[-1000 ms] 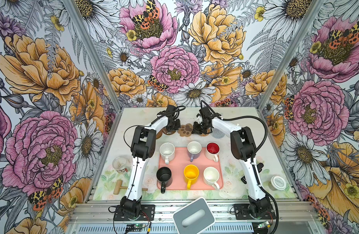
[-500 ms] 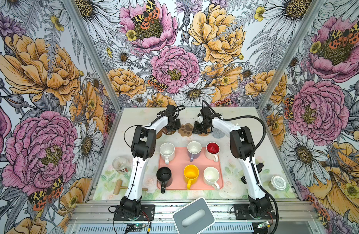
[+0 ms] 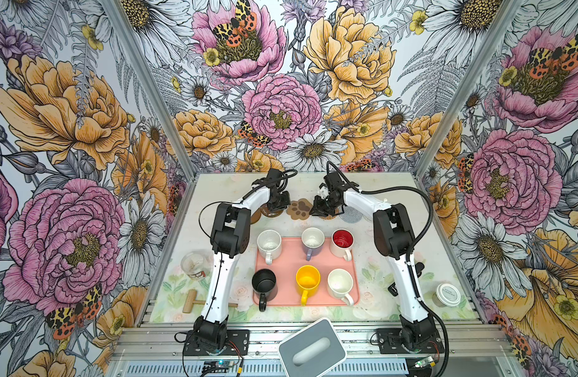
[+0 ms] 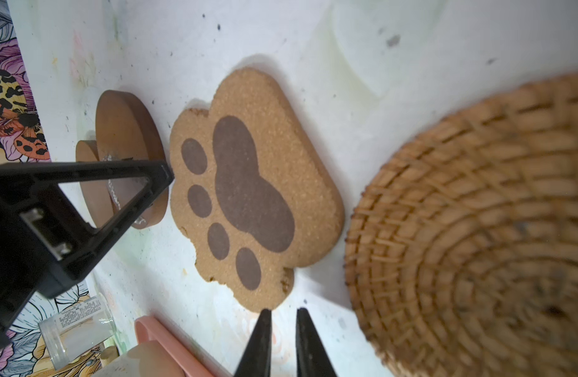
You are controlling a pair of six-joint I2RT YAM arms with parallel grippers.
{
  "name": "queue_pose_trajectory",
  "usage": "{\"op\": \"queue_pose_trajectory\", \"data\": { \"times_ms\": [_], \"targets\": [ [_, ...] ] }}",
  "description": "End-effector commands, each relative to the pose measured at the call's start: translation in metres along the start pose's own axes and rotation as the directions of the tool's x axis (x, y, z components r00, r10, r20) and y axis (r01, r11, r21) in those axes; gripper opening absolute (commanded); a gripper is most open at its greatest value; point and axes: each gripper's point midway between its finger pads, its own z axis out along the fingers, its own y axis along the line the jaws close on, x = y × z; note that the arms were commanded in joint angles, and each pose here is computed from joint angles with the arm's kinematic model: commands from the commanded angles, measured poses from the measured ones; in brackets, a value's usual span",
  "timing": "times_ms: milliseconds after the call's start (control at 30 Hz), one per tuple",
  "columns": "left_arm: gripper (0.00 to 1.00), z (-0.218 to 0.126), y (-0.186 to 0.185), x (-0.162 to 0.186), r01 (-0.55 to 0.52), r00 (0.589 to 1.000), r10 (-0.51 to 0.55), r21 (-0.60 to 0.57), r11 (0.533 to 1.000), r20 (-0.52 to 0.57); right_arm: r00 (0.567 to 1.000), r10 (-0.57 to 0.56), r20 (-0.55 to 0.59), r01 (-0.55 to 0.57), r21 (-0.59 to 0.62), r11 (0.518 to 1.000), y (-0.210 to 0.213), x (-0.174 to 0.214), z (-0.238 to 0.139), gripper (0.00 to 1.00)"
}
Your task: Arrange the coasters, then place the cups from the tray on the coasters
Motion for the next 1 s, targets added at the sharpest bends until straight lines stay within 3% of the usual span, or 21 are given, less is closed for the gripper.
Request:
{"op": "queue_pose_trajectory", "data": {
  "times_ms": [0,300,533,700,733,967],
  "targets": [
    [0.0,-0.056,-0.023,-0.037,-0.024,0.993,0.016,0.065,0.998,0.12,0.994,-0.058,0.093,0.061,-0.023,0.998,0.024,-0.014,-0.039,0.19],
    [0.0,-0.118,-0.012,-0.043,-0.027,0.98,0.017,0.047,0.999,0.199,0.989,-0.08,0.127,0.082,-0.007,0.997,0.031,-0.004,-0.069,0.19],
    [0.0,-0.15,0.065,-0.011,0.115,0.974,-0.096,-0.086,0.99,0.205,0.982,-0.095,0.162,0.089,0.043,0.995,0.026,0.005,-0.088,0.2],
    [0.0,-0.153,0.121,0.025,0.22,0.965,-0.19,-0.162,0.962,0.183,0.982,-0.082,0.171,0.076,0.04,0.996,0.022,0.011,-0.089,0.2],
    [0.0,-0.165,0.125,0.027,0.234,0.958,-0.2,-0.155,0.96,0.204,0.982,-0.078,0.171,0.073,0.037,0.997,0.021,0.012,-0.088,0.2],
    [0.0,-0.147,0.158,0.047,0.283,0.954,-0.255,-0.192,0.94,0.157,0.982,-0.064,0.176,0.06,0.029,0.998,0.018,0.017,-0.085,0.2]
  ]
}}
